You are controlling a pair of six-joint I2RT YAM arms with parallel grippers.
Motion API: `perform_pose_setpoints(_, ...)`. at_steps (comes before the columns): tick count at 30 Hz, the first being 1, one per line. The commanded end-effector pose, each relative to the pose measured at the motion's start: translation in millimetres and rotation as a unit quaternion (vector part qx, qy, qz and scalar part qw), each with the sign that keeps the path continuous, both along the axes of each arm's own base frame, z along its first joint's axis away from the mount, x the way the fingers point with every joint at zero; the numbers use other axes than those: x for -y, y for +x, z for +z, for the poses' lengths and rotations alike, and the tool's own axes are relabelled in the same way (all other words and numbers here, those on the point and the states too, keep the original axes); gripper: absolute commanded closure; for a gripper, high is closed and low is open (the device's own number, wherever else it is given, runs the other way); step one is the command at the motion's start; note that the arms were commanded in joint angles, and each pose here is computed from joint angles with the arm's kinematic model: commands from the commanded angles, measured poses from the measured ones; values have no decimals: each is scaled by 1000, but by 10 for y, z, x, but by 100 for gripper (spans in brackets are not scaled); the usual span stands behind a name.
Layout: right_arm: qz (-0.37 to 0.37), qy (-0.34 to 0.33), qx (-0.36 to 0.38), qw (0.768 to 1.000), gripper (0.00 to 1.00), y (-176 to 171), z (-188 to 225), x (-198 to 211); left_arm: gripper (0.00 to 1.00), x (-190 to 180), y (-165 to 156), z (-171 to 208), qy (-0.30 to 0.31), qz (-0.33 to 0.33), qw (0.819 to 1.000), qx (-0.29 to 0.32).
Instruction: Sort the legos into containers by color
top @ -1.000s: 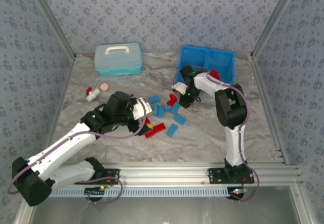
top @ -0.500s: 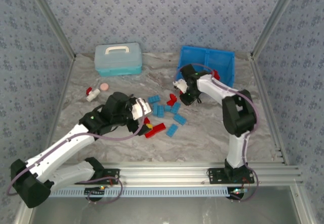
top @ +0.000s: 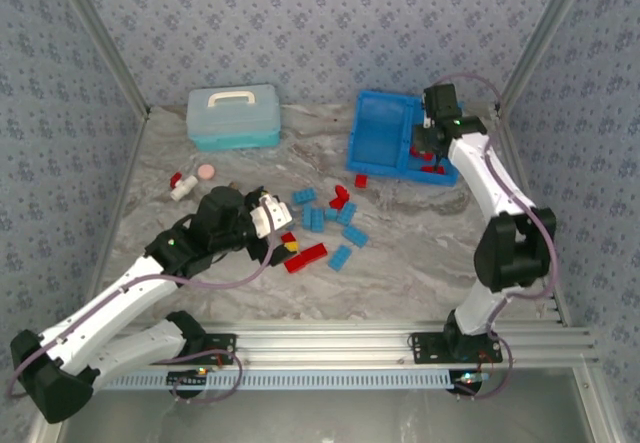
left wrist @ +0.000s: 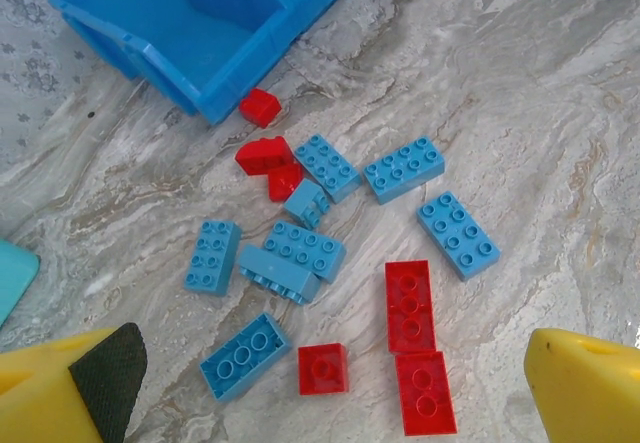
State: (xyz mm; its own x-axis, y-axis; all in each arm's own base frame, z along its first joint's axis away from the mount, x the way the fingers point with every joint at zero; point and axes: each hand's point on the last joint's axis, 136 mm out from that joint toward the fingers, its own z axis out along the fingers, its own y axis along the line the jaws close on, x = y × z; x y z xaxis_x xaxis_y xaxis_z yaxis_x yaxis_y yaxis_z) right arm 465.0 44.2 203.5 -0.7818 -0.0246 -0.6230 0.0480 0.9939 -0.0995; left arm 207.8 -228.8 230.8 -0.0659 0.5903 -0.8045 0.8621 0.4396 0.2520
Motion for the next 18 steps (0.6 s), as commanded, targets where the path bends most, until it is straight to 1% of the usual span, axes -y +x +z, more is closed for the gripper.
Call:
perform_pose_setpoints(1, -75, -22, -28, 997, 75, 183, -222, 193, 1, 8, -32, 144, -19, -9, 999, 27)
perform_pose_setpoints(5, -118, 20, -55, 991, 75, 366, -564, 390, 1, -3, -28, 147, -19, -7, 999, 30)
perform_pose_setpoints(9, -108, 48, -75, 990, 75, 492, -782, 369, 1, 10, -24, 112, -14, -9, 1000, 25)
perform_pose_setpoints(13, -105, 50, -107, 987, 71, 539, -1048, 343, 1, 16, -17, 89, -11, -9, 1000, 21)
perform_pose_setpoints(14, -108, 52, -114, 986, 68, 536, -1106, 344, 1, 16, -16, 97, -11, -9, 1000, 22)
perform_pose_setpoints(15, -109, 53, -118, 986, 64, 534, -1143, 347, 1, 14, -16, 94, -11, -9, 1000, 21)
perform_pose_setpoints(17, -113, 50, -120, 985, 51, 520, -1158, 353, 1, 14, -19, 98, -11, -8, 1000, 21)
perform_pose_setpoints(18, -115, 48, -117, 985, 49, 513, -1131, 363, 1, 13, -18, 94, -11, -8, 1000, 21)
